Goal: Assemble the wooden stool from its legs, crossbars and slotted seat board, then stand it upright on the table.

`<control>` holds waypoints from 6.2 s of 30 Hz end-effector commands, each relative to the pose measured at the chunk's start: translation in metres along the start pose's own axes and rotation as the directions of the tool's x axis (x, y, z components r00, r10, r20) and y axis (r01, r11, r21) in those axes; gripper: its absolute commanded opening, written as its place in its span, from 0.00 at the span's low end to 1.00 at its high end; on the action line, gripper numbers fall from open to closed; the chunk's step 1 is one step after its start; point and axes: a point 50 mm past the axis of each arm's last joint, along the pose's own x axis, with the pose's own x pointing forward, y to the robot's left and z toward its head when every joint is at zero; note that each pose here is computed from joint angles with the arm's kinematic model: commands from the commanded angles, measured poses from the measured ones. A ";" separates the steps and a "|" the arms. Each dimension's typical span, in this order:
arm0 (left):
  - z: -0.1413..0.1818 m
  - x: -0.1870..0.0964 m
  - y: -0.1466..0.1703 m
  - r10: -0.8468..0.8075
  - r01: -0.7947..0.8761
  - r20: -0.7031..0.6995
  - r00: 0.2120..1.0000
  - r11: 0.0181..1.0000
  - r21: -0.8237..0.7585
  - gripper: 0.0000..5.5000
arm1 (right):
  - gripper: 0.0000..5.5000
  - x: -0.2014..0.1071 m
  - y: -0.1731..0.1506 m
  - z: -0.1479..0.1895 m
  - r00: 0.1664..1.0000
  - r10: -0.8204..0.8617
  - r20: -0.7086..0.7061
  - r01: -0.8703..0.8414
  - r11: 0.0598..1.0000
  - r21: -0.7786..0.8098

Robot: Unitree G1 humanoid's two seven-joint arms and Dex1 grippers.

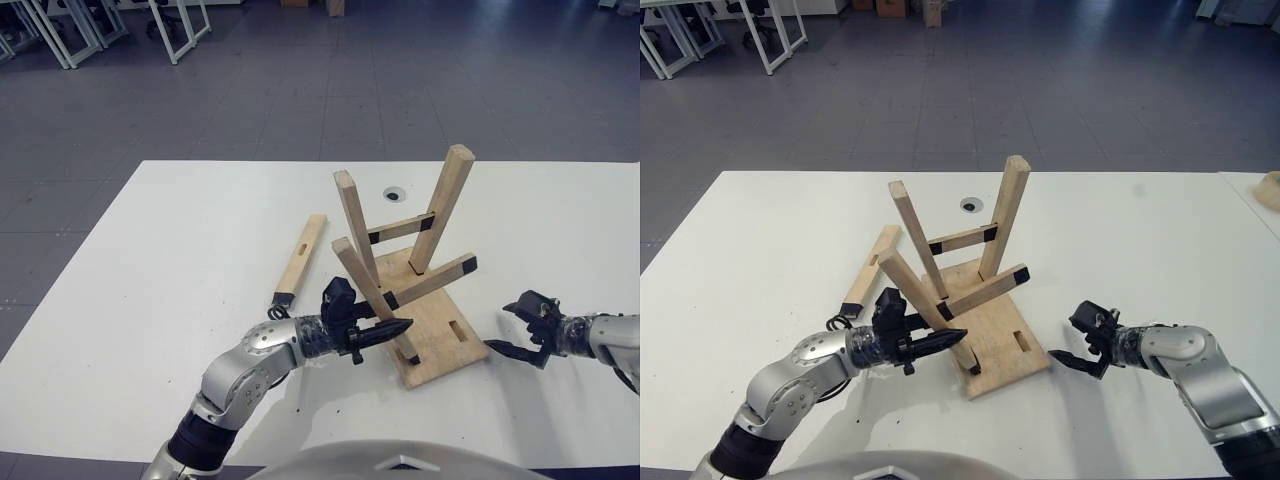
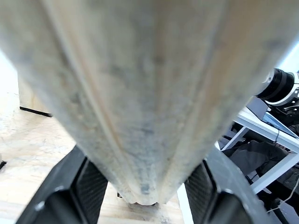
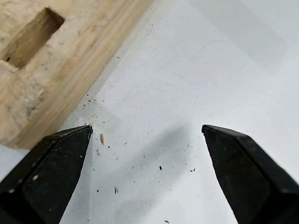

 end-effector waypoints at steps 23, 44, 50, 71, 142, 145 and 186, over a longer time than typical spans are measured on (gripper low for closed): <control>0.004 -0.013 0.021 0.132 -0.129 -0.048 0.990 0.990 0.062 0.37 | 0.79 0.067 -0.010 0.077 0.938 -0.067 0.341 -0.015 0.973 0.230; 0.003 -0.018 0.037 0.282 -0.269 -0.084 0.956 0.953 0.138 0.37 | 0.79 0.065 0.002 0.057 0.976 -0.052 0.211 0.012 0.983 0.185; 0.001 -0.027 0.059 0.473 -0.436 -0.164 0.865 0.873 0.217 0.37 | 0.79 0.059 0.015 0.053 0.980 -0.022 0.197 -0.010 0.987 0.160; -0.053 -0.060 0.037 0.163 -0.076 -0.459 0.874 0.976 0.202 0.37 | 0.79 0.042 -0.030 0.051 0.933 -0.290 0.214 0.224 0.931 0.288; -0.010 -0.085 0.076 0.860 -0.826 -0.176 0.480 0.510 0.241 0.85 | 0.79 0.026 0.007 0.075 0.707 -0.407 0.578 0.220 0.904 0.368; -0.030 -0.086 0.080 0.851 -0.820 -0.261 0.455 0.515 0.251 0.85 | 0.79 0.023 0.011 0.081 0.687 -0.430 0.586 0.224 0.892 0.392; 0.129 -0.072 0.014 -0.193 0.219 0.282 0.940 0.973 -0.067 0.37 | 0.93 -0.041 0.018 0.227 0.280 0.251 0.927 -0.794 0.603 0.076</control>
